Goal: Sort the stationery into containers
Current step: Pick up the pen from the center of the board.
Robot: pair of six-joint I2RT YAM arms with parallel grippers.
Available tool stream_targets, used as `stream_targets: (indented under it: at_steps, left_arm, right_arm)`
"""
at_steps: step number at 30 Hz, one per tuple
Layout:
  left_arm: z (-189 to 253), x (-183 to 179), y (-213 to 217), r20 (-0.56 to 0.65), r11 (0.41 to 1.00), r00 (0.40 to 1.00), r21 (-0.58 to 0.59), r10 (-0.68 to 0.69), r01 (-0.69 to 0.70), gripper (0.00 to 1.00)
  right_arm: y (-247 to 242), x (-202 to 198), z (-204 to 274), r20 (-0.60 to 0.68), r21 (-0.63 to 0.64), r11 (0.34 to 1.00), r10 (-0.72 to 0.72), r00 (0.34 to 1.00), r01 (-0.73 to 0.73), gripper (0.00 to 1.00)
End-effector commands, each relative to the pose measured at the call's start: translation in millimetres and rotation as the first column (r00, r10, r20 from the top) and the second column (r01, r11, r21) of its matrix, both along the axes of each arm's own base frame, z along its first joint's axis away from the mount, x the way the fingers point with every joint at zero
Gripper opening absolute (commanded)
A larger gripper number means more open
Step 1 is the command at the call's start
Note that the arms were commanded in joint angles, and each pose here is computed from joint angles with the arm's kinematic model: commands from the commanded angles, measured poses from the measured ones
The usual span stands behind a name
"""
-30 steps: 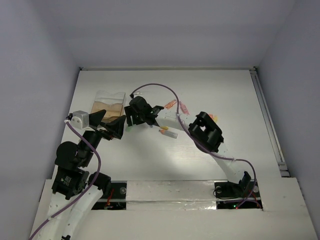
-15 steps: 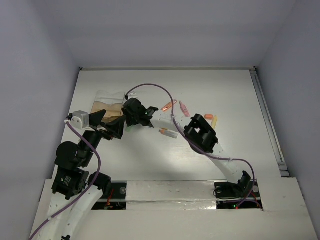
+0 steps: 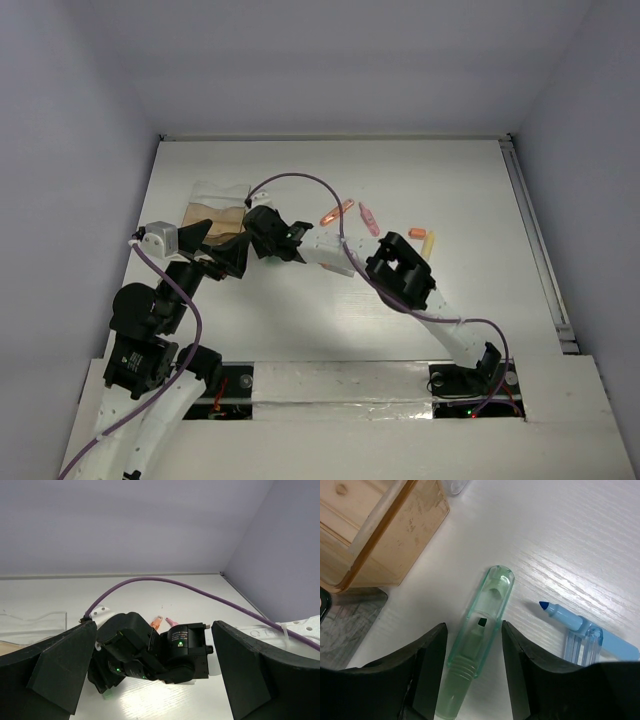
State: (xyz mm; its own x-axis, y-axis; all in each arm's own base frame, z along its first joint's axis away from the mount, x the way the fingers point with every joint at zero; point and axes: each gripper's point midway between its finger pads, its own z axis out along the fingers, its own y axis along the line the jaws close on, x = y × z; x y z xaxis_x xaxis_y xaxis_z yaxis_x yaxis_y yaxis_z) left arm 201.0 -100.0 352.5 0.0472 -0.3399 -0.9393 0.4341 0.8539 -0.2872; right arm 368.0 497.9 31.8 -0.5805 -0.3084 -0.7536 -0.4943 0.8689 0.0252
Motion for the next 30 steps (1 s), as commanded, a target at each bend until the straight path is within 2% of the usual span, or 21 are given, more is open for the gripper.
stream_targets:
  at_steps: [1,3,4,7,12,17,22,23,24,26,30]
  left_arm:
    - [12,-1,0,0.034,1.0,0.999,-0.021,-0.004,0.005,0.99]
    - [12,-2,-1,0.034,1.0,0.999,-0.022,-0.011,0.012,0.99]
    - [13,-2,-2,0.034,1.0,0.999,-0.026,-0.016,0.017,0.99]
    - [12,-2,-3,0.03,0.999,0.999,-0.039,-0.019,0.02,0.99]
    - [9,1,-1,0.0,0.997,1.0,-0.074,-0.002,0.002,0.99]
    - [7,1,8,-0.041,0.994,0.998,-0.1,0.044,-0.048,0.99]
    - [-4,1,5,-0.086,0.989,0.996,-0.146,0.025,-0.038,0.99]
    - [-5,2,4,-0.089,0.988,0.996,-0.152,0.024,-0.037,0.84]
    - [-9,4,3,-0.095,0.987,0.995,-0.157,0.022,-0.037,0.77]
    - [-15,6,-3,-0.116,0.984,0.993,-0.177,-0.004,-0.016,0.69]
    - [-32,10,-24,-0.156,0.974,0.982,-0.216,-0.108,0.073,0.65]
  right_arm:
    - [-24,-25,-43,-0.093,-0.146,0.989,0.009,0.996,-0.022,0.55]
    - [-22,-24,-45,-0.095,-0.146,0.989,0.006,0.995,-0.02,0.52]
    - [-22,-24,-44,-0.097,-0.141,0.99,0.004,0.995,-0.018,0.41]
    - [-21,-23,-40,-0.089,-0.127,0.992,-0.006,0.996,-0.005,0.26]
    - [-14,-22,-9,-0.049,-0.034,0.999,0.001,0.999,-0.003,0.2]
    - [0,-22,63,0.03,0.167,0.986,0.019,0.999,-0.024,0.18]
    - [-2,-30,134,0.115,0.35,0.935,0.026,0.993,-0.065,0.18]
    - [-7,-33,157,0.145,0.391,0.917,0.019,0.989,-0.075,0.18]
    - [-11,-34,168,0.161,0.409,0.909,0.01,0.987,-0.076,0.19]
    - [-17,-36,193,0.2,0.454,0.887,-0.009,0.98,-0.085,0.19]
    - [-48,-35,239,0.253,0.514,0.855,-0.066,0.965,-0.076,0.19]
